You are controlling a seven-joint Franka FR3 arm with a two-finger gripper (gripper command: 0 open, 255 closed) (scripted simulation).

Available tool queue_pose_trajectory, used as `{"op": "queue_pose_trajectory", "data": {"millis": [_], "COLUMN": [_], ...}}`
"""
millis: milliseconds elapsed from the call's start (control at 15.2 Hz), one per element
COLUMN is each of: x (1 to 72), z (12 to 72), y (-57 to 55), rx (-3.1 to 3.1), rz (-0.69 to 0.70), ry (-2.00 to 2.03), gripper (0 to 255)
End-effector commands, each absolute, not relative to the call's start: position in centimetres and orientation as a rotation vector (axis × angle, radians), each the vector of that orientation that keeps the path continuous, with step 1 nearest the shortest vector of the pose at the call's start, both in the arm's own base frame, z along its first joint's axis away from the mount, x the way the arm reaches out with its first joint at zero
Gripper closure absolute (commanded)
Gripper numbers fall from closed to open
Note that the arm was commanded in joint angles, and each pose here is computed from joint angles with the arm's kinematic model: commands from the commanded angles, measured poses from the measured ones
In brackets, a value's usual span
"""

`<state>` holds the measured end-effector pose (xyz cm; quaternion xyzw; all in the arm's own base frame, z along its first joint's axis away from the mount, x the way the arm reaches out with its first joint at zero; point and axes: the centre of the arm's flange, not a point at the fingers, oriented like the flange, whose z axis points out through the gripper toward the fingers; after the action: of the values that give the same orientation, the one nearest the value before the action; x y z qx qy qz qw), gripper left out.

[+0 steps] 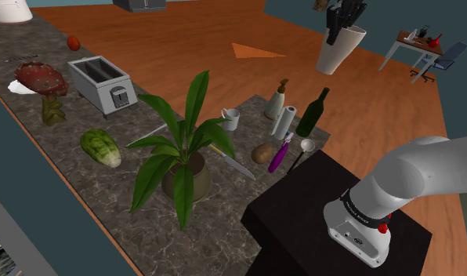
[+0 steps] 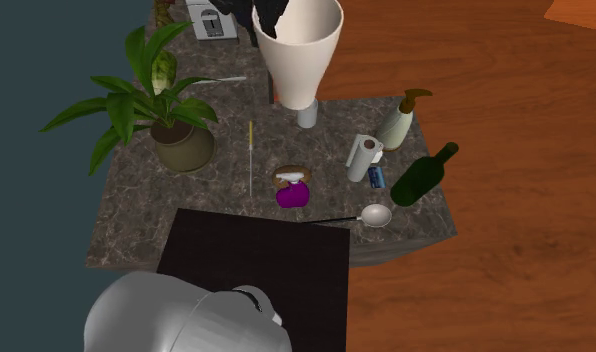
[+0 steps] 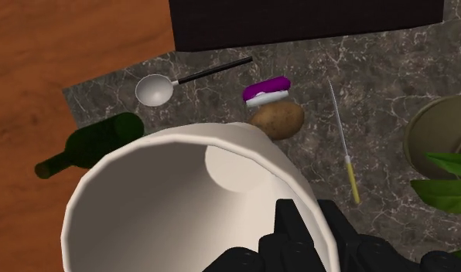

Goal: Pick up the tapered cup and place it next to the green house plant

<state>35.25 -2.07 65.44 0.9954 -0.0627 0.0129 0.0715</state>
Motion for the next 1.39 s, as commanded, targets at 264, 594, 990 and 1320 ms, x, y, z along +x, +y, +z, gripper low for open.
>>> {"op": "queue_pose_trajectory", "data": {"millis": [264,594,990,1320], "x": [32.6,30.9,28.9,27.2], "z": [65.5,65.5,65.5,65.5], "y": [5.7,12.0,19.7,26.0], "rx": [2.992,2.992,2.992,2.992], "rz": [0.038,0.038,0.038,0.038], "ry": [-0.190,-0.190,-0.190,-0.190], "gripper": [255,255,255,255]}}
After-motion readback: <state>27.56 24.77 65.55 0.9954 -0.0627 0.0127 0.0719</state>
